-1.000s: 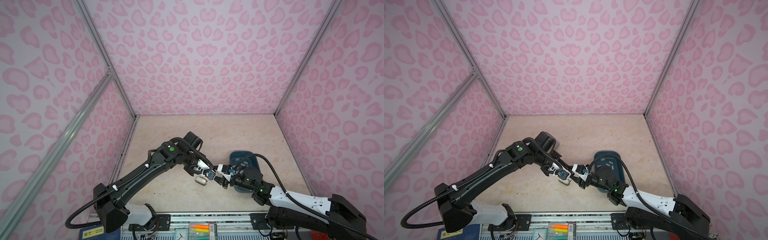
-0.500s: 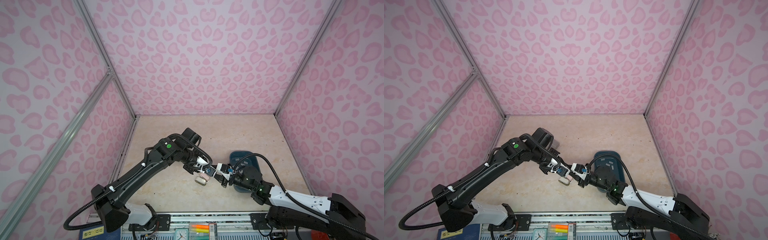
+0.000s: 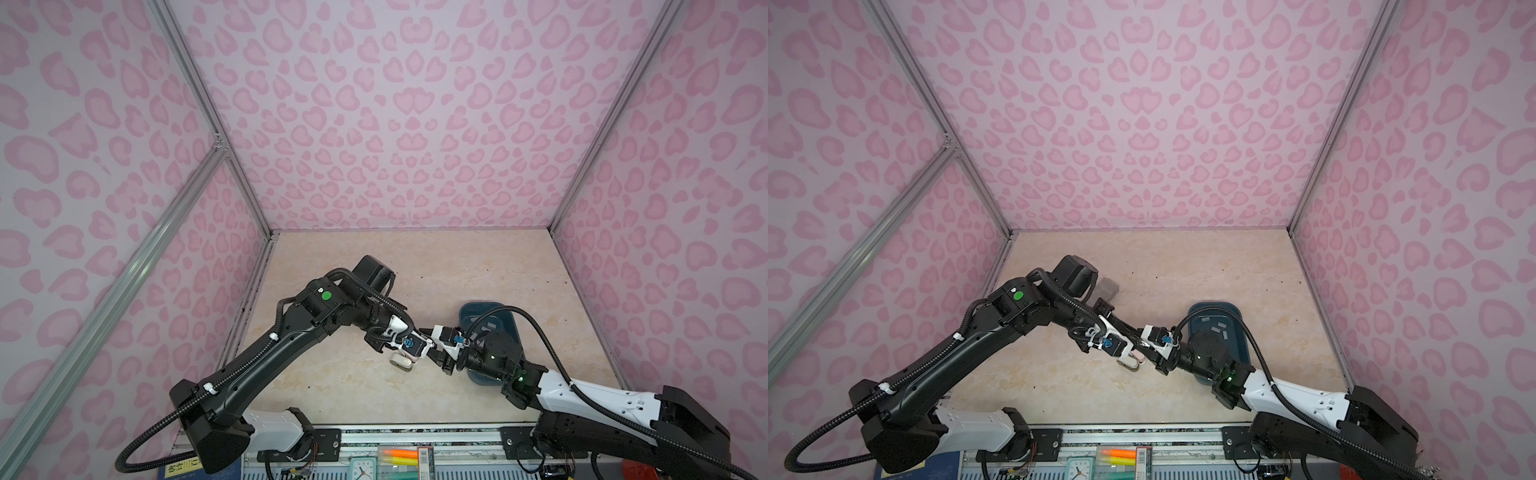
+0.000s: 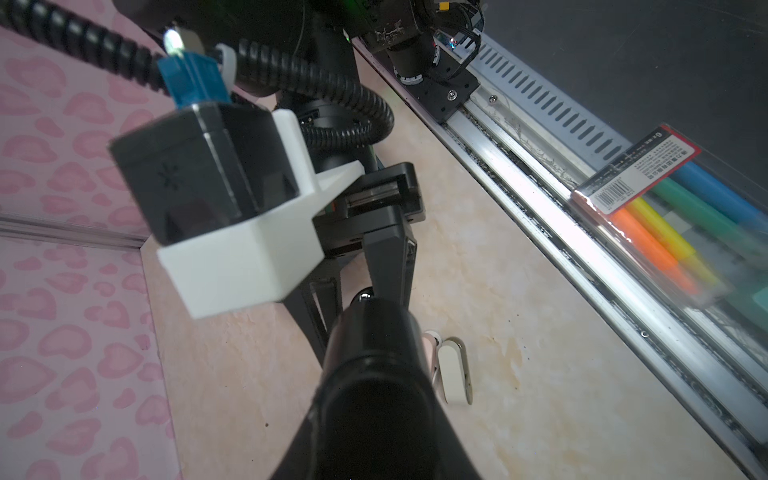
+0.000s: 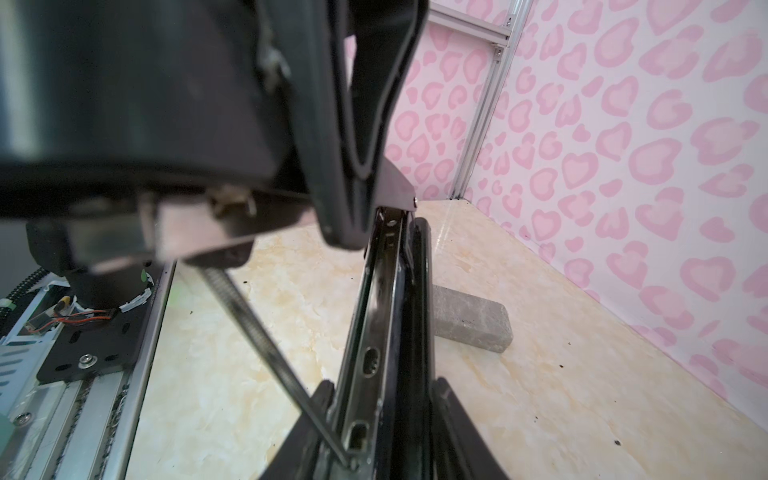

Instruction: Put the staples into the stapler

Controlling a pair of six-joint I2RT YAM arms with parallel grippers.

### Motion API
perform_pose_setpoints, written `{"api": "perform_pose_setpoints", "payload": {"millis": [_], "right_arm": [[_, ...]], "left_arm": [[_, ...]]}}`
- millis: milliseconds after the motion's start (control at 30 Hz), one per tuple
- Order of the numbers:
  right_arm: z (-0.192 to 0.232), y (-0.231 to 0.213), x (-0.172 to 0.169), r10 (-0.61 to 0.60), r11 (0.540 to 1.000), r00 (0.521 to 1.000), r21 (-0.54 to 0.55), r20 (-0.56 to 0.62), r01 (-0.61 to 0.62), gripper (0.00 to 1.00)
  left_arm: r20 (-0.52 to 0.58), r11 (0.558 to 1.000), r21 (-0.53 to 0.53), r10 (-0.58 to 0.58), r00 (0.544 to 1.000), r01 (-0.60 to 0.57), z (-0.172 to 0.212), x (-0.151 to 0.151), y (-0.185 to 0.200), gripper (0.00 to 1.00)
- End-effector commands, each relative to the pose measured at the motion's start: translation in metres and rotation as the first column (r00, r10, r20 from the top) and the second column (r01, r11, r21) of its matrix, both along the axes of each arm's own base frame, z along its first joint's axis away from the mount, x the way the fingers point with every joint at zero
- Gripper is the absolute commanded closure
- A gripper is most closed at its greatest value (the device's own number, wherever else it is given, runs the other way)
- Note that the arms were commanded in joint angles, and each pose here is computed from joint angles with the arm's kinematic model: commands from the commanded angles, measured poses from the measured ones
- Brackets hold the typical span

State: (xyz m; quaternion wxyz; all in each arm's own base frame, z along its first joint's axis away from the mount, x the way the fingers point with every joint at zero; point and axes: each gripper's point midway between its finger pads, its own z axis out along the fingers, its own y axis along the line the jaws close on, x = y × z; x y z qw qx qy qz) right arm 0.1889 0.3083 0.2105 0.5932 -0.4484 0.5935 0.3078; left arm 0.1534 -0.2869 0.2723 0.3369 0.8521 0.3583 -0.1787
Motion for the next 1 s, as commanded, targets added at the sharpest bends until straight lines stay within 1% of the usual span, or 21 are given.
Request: {"api": "perform_pose_setpoints", "payload": {"millis": [0,133,300,400,533,600,667,833,933,967], "right_arm": [[0.002,-0.002,0.002,-0.019,1.000,1.000,0.018,-0.008,0.019,0.62],[0.003,-0.002,0.003,-0.022,0.999,1.000,0.027,-0.012,0.022,0.63],[0.003,-0.004,0.006,-0.044,0.999,0.999,0.023,-0.010,0.044,0.73],[0.002,-0.005,0.007,-0.050,0.999,0.999,0.021,-0.010,0.050,0.77],[-0.001,-0.008,0.011,-0.081,0.997,0.997,0.015,-0.011,0.081,0.82],[-0.001,-0.010,0.014,-0.097,0.995,0.995,0.021,-0.012,0.098,0.85],[0.000,-0.012,0.014,-0.101,0.994,0.995,0.031,-0.014,0.101,0.87],[0.000,-0.007,0.006,-0.038,0.998,0.999,0.040,-0.017,0.039,0.95],[-0.004,-0.003,0.005,-0.019,0.999,0.999,0.027,-0.026,0.020,1.00],[-0.005,-0.002,0.005,-0.014,1.000,0.999,0.020,-0.030,0.015,1.00]], "left_arm": [[-0.064,0.996,-0.072,-0.063,0.996,0.058,0.012,-0.014,-0.009,0.96],[-0.090,0.992,-0.100,-0.088,0.992,0.078,0.017,-0.018,-0.013,0.96],[-0.094,0.994,-0.087,-0.078,0.993,0.070,0.018,-0.017,-0.012,0.96],[-0.091,0.993,-0.103,-0.065,0.994,0.055,0.023,-0.014,-0.008,0.96],[-0.149,0.978,-0.209,-0.055,0.987,0.023,0.048,-0.006,0.009,0.96],[-0.160,0.967,-0.255,-0.041,0.986,-0.001,0.056,0.000,0.019,0.96],[-0.163,0.960,-0.279,-0.022,0.986,-0.025,0.060,0.005,0.026,0.96],[-0.170,0.933,-0.357,-0.018,0.985,-0.045,0.071,0.010,0.038,0.96],[-0.177,0.923,-0.379,-0.005,0.984,-0.063,0.075,0.014,0.043,0.96],[-0.182,0.920,-0.386,-0.003,0.983,-0.069,0.076,0.015,0.045,0.96]]}}
